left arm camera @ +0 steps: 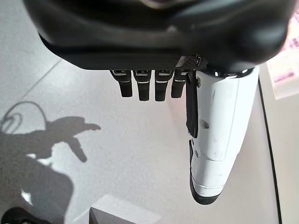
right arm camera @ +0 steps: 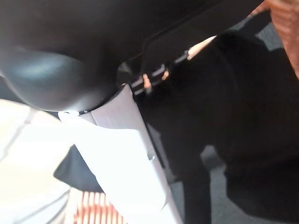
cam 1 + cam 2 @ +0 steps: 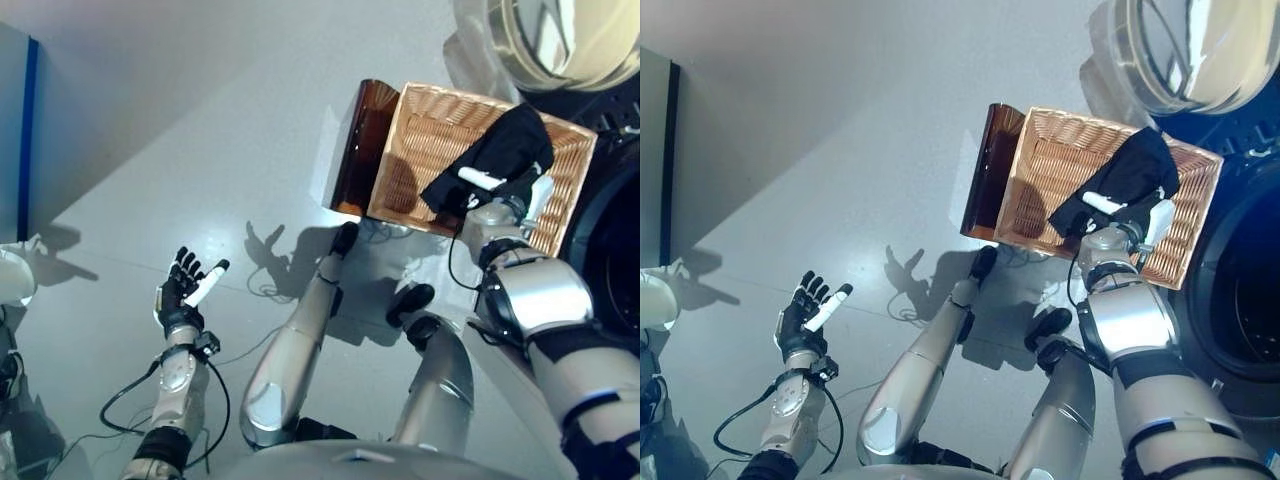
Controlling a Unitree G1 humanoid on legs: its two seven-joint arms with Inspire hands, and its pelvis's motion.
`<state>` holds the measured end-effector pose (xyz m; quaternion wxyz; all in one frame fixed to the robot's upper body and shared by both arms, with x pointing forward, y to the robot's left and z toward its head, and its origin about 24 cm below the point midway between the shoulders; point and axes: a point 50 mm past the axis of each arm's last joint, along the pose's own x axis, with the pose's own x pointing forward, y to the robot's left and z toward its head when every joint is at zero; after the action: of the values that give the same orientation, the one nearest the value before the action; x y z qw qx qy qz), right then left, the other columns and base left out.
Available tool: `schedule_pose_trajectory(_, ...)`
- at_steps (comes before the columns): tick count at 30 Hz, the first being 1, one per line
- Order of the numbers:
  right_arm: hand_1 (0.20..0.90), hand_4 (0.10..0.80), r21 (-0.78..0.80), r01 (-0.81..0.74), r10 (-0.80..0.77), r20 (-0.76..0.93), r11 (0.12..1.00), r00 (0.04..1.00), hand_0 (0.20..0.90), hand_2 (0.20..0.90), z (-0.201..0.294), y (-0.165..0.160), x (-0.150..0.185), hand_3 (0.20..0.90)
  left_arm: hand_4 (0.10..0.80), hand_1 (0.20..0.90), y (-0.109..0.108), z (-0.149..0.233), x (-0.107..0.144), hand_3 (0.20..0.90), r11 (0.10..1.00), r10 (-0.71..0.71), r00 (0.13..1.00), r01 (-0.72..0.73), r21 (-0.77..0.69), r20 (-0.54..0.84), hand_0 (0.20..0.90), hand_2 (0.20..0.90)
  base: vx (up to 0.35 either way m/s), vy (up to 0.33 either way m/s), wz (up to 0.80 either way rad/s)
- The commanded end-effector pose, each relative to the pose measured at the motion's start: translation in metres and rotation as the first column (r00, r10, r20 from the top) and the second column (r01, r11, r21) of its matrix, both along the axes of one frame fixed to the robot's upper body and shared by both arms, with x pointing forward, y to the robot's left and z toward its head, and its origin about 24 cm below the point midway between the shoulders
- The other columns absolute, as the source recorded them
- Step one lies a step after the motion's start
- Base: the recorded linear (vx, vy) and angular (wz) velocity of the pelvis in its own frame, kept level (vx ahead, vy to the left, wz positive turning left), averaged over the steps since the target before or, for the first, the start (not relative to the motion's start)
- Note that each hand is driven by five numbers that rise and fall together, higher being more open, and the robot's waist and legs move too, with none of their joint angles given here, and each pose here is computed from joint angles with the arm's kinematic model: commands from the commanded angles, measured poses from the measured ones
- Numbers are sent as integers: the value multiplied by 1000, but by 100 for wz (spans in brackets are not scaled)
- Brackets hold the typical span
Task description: Pick up the clothes and place them into the washing machine
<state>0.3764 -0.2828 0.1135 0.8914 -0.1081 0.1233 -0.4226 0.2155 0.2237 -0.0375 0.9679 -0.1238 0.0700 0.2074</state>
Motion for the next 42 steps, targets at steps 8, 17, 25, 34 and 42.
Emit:
schedule_pose_trajectory(8,381,429,-160,-89,105,93,983,990,381,381,66,2,20,381,800,900,16,26,-3,900,996,28,991,-39,82,133,900,900,5,6,3)
schedule_pose_trajectory(17,200,300,-189,-93,102,41,978,994,200,200,61,2,19,200,800,900,14,25,-6,900,995,19,992,-30,92,122,900,900,-1,2,-1)
schedule_pose_trajectory(25,200,300,-187,-82,86,18,979,996,200,200,53,-4,15,200,800,900,15,21,-8,900,995,12,995,-22,99,101,900,900,-3,0,1)
schedule_pose_trajectory(34,200,300,-182,-74,75,-1,980,997,200,200,44,-8,12,200,800,900,17,14,-13,900,995,15,998,-22,101,62,900,900,-3,-2,0)
schedule_pose_trajectory(42,200,300,44,-83,75,156,996,985,200,200,22,1,10,200,800,900,22,2,-16,900,996,35,999,-36,82,10,900,900,-9,-6,-7)
